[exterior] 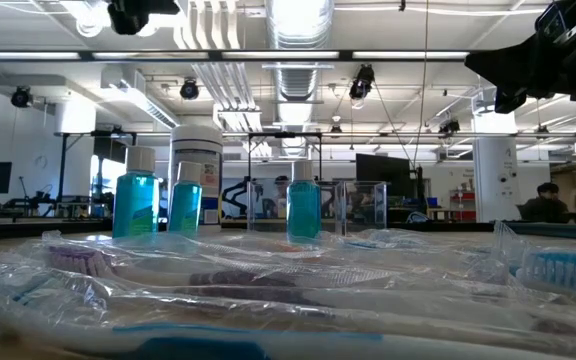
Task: Pick & Place toothbrushing station
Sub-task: Put the blue mouthwash in the transparent organizer
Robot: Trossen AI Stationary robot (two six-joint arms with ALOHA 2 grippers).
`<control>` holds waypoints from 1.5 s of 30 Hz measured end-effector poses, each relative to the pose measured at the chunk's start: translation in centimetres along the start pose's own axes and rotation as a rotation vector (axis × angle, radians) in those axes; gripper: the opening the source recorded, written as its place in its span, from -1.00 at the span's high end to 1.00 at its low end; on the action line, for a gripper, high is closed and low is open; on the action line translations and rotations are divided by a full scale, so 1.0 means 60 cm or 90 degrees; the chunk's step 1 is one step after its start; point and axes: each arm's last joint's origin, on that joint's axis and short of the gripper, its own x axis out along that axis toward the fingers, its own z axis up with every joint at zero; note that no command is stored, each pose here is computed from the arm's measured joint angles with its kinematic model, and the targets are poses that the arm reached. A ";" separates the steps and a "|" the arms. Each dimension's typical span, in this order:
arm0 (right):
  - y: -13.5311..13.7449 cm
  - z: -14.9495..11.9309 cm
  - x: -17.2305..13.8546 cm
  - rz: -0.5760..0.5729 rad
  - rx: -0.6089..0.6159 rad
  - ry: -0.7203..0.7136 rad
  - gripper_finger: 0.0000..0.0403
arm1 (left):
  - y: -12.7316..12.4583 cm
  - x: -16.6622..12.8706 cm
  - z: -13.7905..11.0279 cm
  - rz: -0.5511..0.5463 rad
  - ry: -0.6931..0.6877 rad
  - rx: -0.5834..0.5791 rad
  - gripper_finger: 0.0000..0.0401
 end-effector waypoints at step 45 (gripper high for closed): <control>0.000 -0.001 0.001 0.000 -0.002 0.005 0.96 | -0.092 0.273 -0.093 0.017 0.445 0.088 -0.11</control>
